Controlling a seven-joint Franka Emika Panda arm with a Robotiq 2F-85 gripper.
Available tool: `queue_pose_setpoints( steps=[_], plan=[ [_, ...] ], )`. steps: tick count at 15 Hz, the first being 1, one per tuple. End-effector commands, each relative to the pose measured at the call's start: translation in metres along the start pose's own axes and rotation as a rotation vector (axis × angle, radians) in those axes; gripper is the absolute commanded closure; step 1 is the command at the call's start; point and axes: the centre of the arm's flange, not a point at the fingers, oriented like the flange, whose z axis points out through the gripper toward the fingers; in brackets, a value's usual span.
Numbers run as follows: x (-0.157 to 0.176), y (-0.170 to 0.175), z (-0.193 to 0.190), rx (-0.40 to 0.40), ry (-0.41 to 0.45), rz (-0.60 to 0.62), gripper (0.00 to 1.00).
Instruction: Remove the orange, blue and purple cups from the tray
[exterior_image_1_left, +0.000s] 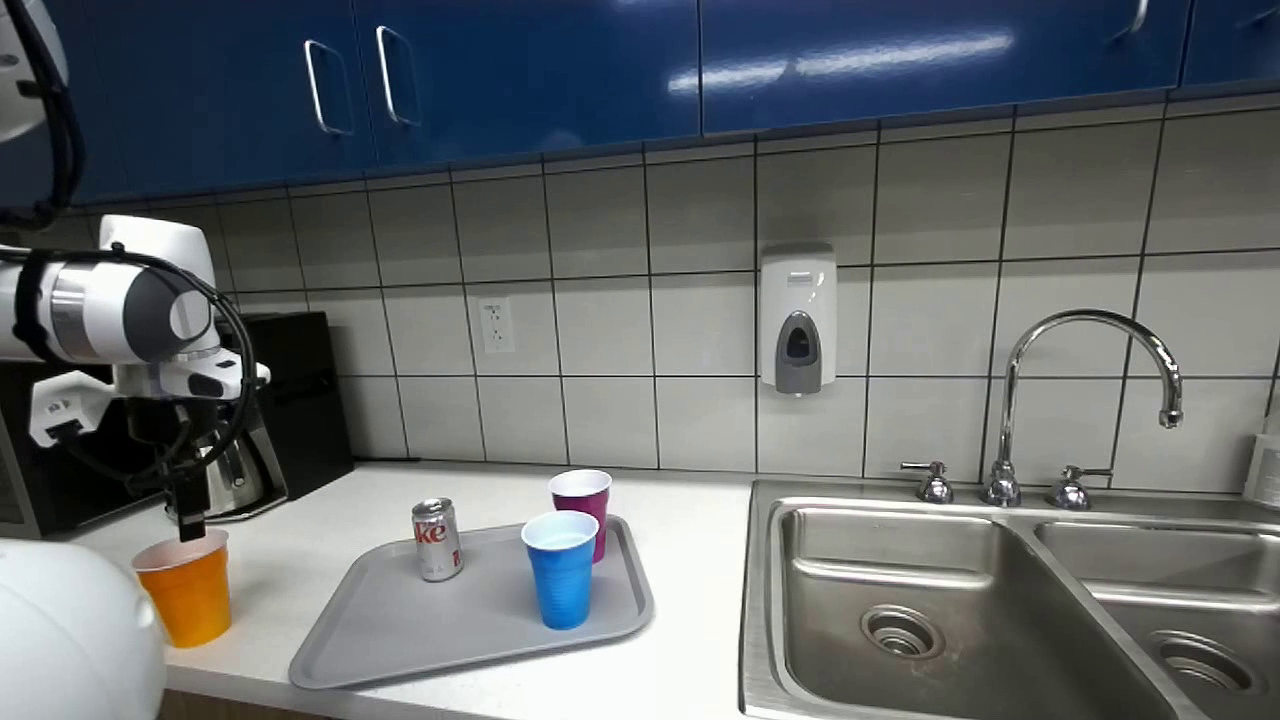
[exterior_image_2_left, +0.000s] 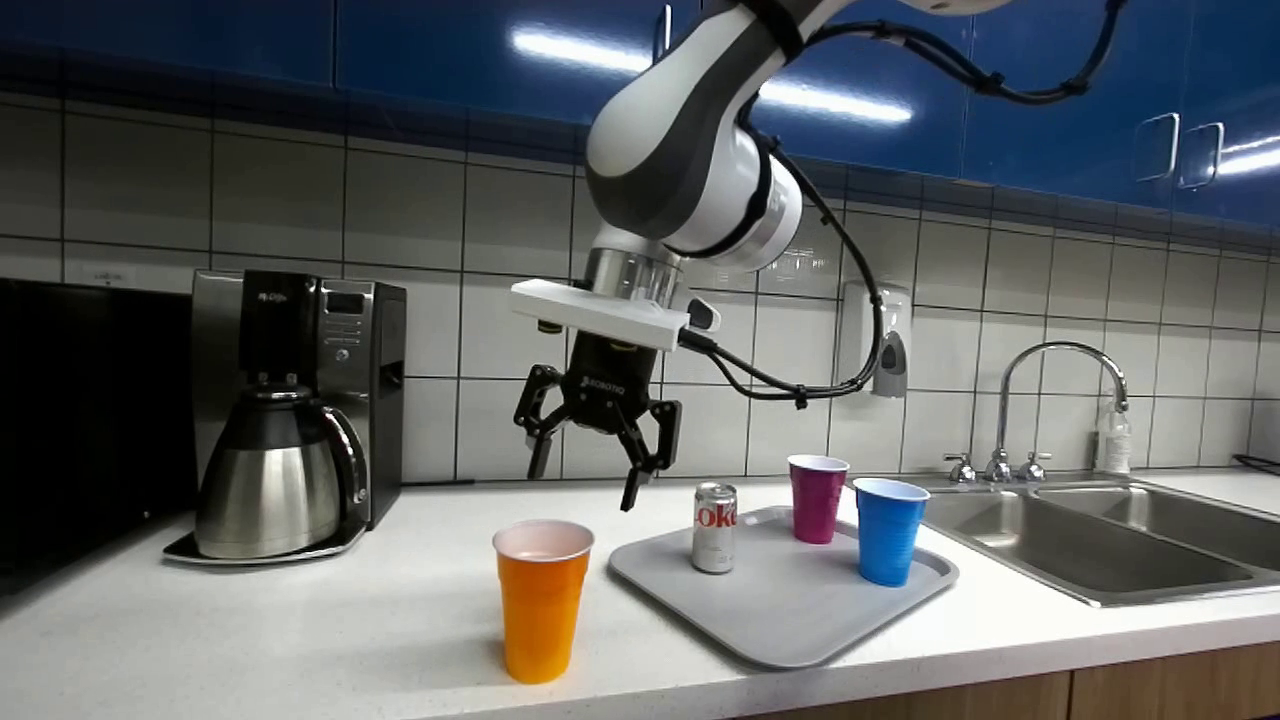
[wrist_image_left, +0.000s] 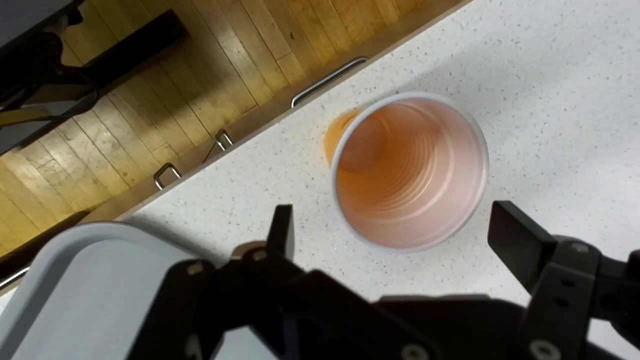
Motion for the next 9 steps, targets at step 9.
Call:
queue_pose_setpoints(
  steps=[9],
  plan=[
    [0.045, 0.081, -0.07, 0.022, 0.017, -0.041, 0.0]
  ],
)
